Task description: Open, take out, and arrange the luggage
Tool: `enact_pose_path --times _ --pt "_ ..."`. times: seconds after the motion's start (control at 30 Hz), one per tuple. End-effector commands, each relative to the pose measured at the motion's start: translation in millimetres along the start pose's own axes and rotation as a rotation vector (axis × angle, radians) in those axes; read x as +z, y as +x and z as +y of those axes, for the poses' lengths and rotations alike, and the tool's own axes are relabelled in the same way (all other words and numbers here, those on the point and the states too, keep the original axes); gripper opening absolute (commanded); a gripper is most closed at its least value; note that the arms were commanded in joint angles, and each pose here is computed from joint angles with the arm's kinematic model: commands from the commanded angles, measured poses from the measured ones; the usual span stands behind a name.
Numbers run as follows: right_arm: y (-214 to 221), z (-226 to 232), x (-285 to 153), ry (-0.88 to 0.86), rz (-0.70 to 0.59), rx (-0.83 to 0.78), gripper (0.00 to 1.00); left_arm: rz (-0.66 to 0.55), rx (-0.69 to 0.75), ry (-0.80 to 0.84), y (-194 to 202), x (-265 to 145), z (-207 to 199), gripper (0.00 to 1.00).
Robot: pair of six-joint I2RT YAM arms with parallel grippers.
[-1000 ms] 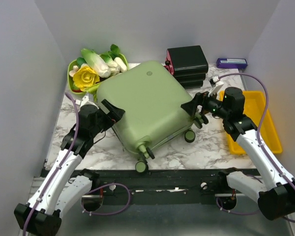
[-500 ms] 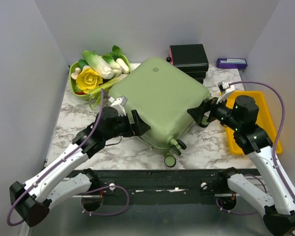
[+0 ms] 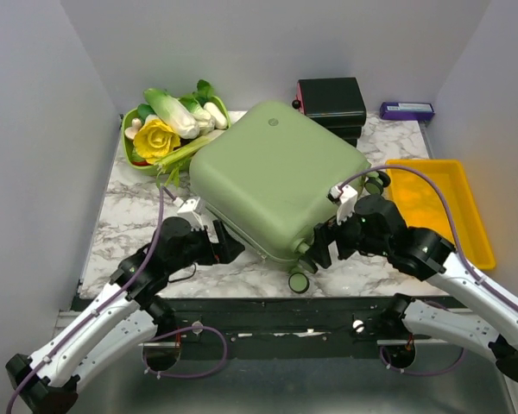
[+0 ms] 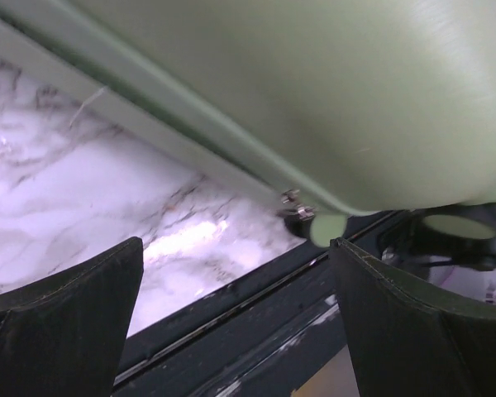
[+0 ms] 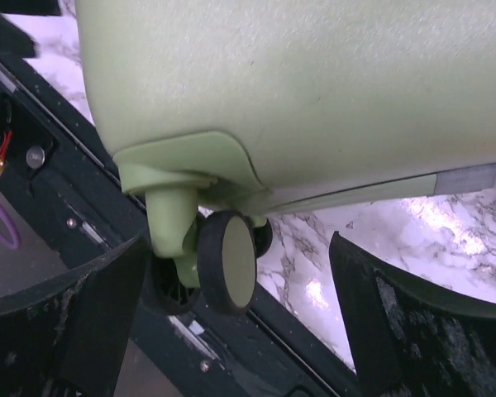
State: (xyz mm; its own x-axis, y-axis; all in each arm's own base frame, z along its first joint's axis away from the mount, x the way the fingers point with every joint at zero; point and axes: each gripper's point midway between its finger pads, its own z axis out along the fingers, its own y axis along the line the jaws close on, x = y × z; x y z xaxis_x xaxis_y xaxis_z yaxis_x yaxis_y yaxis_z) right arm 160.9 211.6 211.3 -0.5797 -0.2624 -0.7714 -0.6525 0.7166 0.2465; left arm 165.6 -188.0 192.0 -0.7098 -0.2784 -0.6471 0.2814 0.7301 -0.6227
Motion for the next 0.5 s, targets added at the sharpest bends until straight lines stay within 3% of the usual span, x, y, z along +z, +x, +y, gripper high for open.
enact_pose_path --times 0.0,0.13,0.3,0.47 --pt "20.5 2.6 -7.4 0.008 0.074 0.004 0.99 0.052 0.015 0.035 16.6 14.7 2.4 0.99" --pt "26.0 16.2 5.6 -0.009 0.140 -0.033 0.99 0.050 0.007 0.028 19.1 26.3 6.8 0.99" --pt "34.1 22.9 13.1 -0.012 0.222 -0.017 0.96 0.048 -0.006 0.161 26.5 36.8 -10.8 0.99" --pt "40.6 30.1 15.6 -0.003 0.240 -0.019 0.93 0.078 0.012 0.138 40.0 36.7 -1.2 0.99"
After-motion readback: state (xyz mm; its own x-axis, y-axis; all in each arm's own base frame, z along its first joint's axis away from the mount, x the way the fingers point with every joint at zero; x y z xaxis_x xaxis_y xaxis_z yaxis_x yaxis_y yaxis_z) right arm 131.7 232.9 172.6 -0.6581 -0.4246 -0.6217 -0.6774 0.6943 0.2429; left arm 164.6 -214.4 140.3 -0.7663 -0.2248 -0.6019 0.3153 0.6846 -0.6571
